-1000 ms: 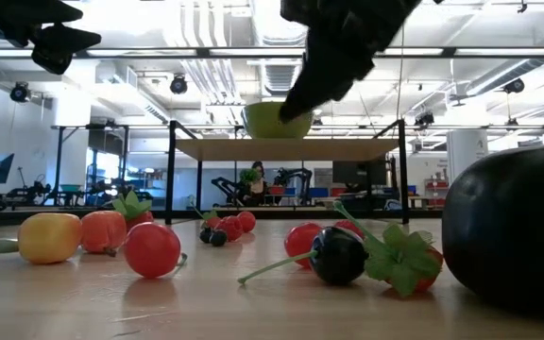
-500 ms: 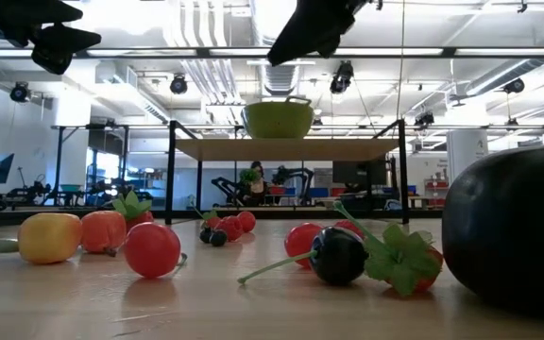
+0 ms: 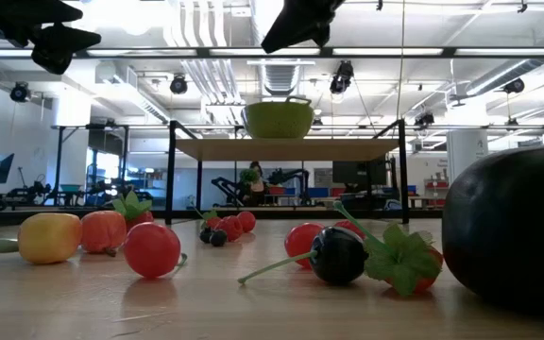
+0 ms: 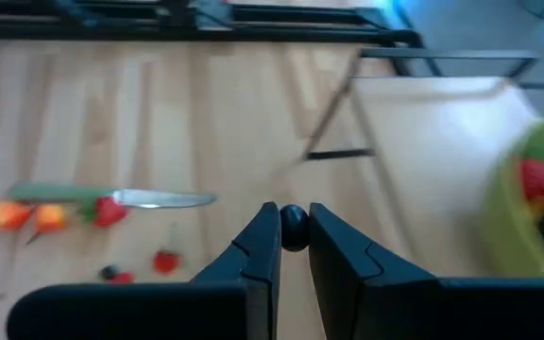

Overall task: Pick & Place Fruit
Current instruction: Put the blueberry into the green colander on the shelf

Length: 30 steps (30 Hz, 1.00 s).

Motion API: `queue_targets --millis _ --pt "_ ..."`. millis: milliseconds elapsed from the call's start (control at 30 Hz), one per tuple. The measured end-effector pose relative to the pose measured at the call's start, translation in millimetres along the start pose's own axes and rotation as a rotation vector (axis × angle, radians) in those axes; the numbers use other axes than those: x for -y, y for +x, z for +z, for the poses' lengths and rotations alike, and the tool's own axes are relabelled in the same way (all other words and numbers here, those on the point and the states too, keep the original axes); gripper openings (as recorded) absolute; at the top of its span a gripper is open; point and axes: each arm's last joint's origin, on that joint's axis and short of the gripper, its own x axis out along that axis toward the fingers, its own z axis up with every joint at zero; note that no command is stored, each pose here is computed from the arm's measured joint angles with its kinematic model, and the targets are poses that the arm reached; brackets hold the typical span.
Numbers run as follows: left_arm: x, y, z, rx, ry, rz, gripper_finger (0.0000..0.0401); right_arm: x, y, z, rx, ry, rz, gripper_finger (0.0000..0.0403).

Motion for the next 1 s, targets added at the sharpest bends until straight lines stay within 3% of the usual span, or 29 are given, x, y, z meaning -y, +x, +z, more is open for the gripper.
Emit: queue_targets --millis 167,567,1000 --pt "0.0 0.0 0.0 0.001 0.000 0.000 0.0241 34.5 -0.4 6.2 0.002 0.099 -0.075 0.0036" --pt "0.0 0.0 0.0 0.000 0.000 0.000 0.0241 105.4 9.1 -7.1 -0.031 0.307 -0.232 0.0038" --pt "0.0 -0.1 0.0 0.000 0.000 0.000 0.0241 118.2 11.7 -11.9 -0.022 0.360 -0.257 0.0060"
